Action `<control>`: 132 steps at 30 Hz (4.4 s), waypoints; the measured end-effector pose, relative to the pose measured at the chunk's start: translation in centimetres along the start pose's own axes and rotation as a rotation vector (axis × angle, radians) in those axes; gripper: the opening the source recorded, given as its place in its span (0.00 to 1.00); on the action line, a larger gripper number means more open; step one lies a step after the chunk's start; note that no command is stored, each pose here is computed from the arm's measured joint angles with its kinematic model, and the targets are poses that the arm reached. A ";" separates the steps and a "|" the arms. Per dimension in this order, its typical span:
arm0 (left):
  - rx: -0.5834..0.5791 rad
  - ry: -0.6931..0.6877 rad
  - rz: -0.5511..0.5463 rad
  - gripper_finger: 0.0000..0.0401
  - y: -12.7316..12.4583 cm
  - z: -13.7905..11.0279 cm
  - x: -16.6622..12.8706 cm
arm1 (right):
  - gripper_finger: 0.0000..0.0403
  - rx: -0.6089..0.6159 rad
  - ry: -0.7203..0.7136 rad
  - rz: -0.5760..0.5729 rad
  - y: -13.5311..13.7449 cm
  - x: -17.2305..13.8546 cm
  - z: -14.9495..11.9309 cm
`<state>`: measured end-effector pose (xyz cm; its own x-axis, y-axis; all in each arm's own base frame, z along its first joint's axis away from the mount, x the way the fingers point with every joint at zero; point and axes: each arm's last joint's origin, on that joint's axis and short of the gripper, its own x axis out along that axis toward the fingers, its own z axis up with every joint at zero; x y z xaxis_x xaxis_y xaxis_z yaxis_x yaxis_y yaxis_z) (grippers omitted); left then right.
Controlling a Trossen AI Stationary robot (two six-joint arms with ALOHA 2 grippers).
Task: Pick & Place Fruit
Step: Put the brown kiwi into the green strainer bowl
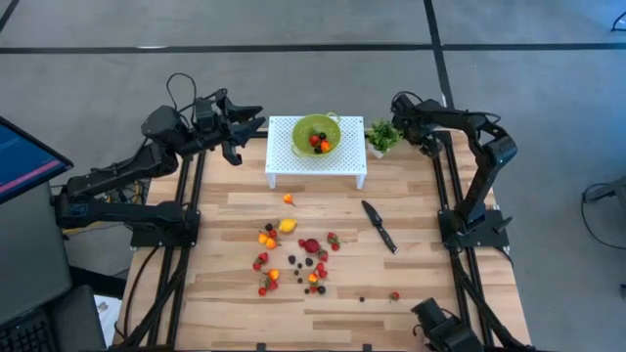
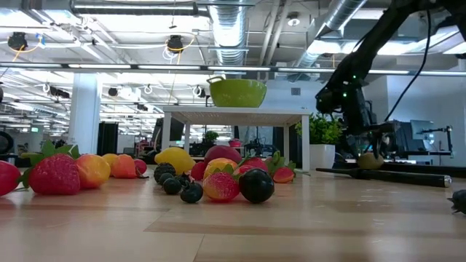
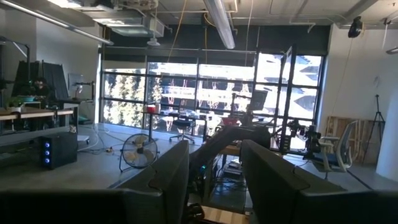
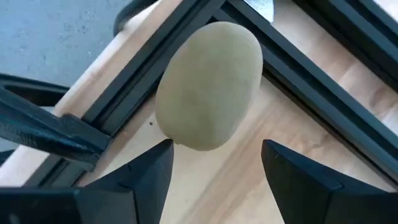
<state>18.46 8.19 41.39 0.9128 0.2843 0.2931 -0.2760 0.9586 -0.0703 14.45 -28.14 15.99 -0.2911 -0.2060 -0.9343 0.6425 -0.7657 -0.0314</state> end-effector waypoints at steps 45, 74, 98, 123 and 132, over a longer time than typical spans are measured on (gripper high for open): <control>0.001 -0.009 -0.001 0.35 0.0 0.1 0.0 | 0.59 -0.226 -0.158 -0.083 -0.5 -1.2 -3.0; 0.002 -0.017 -0.002 0.35 0.0 0.2 0.0 | 0.47 -0.466 -0.058 -0.134 -2.8 -4.7 -5.5; 0.003 -0.025 -0.002 0.35 0.0 0.2 0.0 | 0.43 -0.671 -0.075 -0.205 -3.9 -5.4 -3.2; 0.004 -0.026 -0.003 0.35 0.0 0.3 0.0 | 0.50 -1.122 0.009 -0.351 -2.1 -1.1 -4.8; 0.004 -0.029 -0.003 0.35 0.0 0.3 0.0 | 0.54 -1.137 0.042 -0.319 -1.7 -0.3 -4.2</control>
<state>18.38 8.16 41.65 0.9045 0.2808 0.3208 -0.2745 0.9593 -0.0658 16.43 -24.15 14.83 -0.5427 -0.0675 -0.8372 0.8131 0.2076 -0.5438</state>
